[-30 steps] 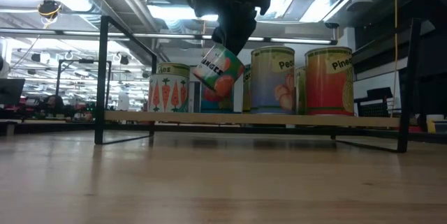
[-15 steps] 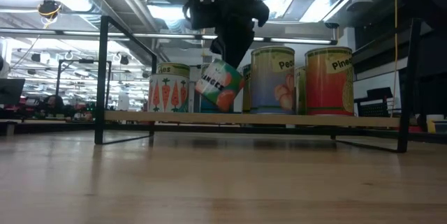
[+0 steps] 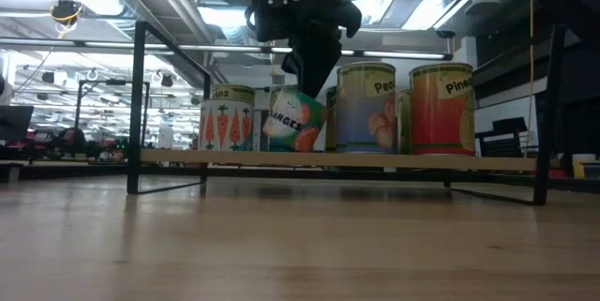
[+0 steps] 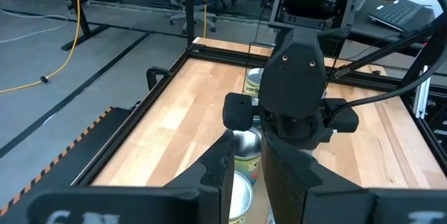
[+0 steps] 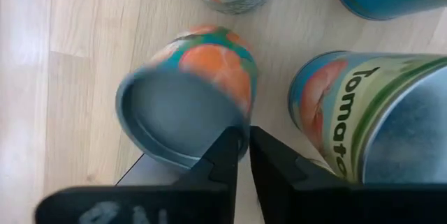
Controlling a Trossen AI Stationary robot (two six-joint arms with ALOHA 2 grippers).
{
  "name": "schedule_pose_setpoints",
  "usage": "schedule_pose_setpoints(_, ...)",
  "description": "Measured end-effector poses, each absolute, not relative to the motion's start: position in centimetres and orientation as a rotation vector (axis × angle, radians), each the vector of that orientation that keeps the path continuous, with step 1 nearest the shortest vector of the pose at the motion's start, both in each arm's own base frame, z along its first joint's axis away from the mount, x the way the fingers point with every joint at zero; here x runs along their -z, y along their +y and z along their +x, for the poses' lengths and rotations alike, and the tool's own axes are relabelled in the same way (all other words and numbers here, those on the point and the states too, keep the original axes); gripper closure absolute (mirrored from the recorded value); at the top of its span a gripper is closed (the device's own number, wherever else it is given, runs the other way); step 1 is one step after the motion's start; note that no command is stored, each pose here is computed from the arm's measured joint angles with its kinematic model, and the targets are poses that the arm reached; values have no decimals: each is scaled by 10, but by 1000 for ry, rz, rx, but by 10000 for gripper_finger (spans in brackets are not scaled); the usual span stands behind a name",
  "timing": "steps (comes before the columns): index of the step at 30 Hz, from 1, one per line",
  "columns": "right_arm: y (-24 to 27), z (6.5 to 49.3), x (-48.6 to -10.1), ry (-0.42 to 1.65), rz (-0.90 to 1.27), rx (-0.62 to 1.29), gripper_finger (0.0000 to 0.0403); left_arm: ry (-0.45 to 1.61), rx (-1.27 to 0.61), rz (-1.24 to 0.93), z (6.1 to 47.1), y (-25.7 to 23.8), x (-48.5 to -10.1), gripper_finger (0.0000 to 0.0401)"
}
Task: Pick and place cans onto a shelf
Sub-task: Put the small canned oranges on the shelf, then return to Home Position
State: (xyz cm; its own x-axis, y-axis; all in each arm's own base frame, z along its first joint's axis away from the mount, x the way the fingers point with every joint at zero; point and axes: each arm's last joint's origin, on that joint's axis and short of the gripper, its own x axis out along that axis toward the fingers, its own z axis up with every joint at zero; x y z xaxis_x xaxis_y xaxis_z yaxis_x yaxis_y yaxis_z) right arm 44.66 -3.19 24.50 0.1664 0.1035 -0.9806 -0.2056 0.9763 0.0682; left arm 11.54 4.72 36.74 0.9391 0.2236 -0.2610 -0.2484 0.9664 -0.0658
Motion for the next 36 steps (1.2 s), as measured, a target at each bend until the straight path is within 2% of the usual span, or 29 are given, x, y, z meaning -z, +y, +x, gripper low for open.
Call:
schedule_pose_setpoints(21, -32, 450, -249, 1343, -94, -214, 355, 263, -241, -100, 115, 47, -367, 335)
schedule_pose_setpoints(24, -32, 451, -262, 1317, -99, -210, 372, 262, -240, -99, 115, 47, -367, 335)
schedule_pose_setpoints(28, -32, 449, -297, 1252, -109, -203, 396, 257, -206, -63, 109, 43, -367, 335)
schedule_pose_setpoints(33, -29, 427, -335, 1162, -92, -237, 387, 192, -163, -24, 85, 29, -369, 335)
schedule_pose_setpoints(36, -27, 404, -363, 1121, -91, -237, 381, 166, -133, -15, 75, 22, -353, 335)
